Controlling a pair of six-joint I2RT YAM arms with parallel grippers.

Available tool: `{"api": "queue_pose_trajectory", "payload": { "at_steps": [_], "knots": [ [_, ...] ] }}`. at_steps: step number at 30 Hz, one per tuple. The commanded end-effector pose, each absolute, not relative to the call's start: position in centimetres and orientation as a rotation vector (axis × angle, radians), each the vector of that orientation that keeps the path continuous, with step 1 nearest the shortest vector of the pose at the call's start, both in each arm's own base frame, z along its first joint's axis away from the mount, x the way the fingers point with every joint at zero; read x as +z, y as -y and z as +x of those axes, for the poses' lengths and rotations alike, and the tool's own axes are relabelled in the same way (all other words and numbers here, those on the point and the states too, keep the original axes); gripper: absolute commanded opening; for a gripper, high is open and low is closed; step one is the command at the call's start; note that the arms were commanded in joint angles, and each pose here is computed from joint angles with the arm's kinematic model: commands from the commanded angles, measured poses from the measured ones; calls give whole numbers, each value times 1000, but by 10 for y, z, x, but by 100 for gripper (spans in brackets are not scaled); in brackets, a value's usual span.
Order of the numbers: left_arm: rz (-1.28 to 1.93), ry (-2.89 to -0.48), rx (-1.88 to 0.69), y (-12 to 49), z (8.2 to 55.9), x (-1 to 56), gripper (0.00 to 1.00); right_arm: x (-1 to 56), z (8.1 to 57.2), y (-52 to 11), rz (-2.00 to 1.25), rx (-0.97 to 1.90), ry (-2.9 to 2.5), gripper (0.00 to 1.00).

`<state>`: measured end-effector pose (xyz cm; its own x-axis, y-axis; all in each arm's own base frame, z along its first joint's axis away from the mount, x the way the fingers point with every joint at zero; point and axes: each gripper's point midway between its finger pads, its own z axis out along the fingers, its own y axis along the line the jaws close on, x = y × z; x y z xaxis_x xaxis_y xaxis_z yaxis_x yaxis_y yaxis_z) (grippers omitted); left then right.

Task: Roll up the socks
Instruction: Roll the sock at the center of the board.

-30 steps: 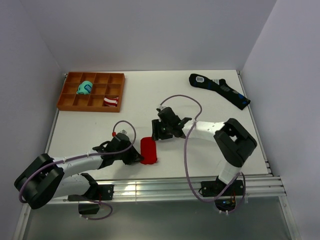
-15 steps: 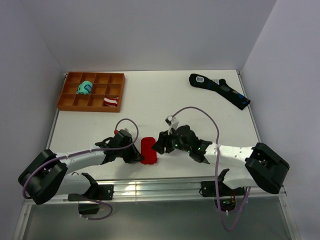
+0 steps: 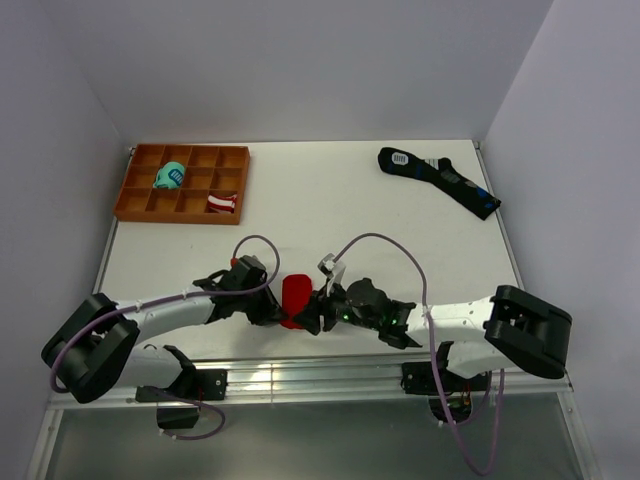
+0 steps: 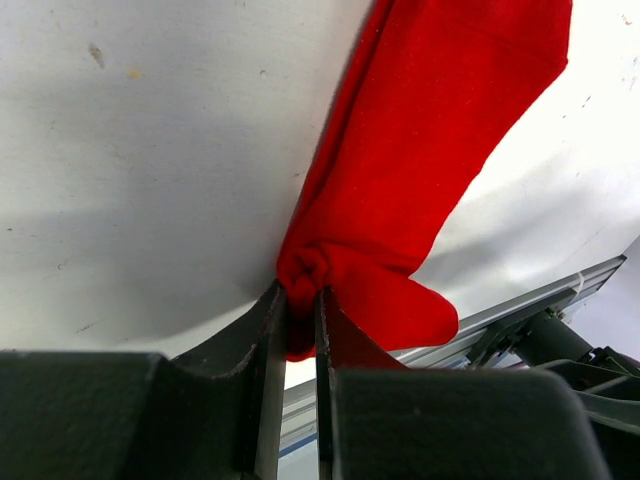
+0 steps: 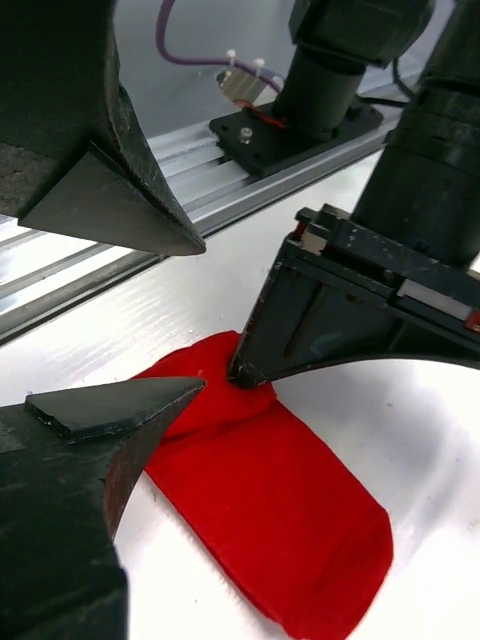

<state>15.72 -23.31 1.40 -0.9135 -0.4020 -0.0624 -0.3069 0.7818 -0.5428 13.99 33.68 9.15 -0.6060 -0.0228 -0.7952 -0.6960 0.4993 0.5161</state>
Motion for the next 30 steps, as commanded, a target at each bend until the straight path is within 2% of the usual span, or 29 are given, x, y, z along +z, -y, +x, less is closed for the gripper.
{"api": "queue_pose_trajectory", "payload": {
  "at_steps": [1, 30],
  "knots": [
    [-564, -3021, -388, 174, 107, -35, 0, 104, 146, -348, -596, 1118, -1899, 59],
    [-557, -3045, -404, 177, 110, -31, 0, 52, 145, -347, -794, 723, -1981, 53]
  ]
}}
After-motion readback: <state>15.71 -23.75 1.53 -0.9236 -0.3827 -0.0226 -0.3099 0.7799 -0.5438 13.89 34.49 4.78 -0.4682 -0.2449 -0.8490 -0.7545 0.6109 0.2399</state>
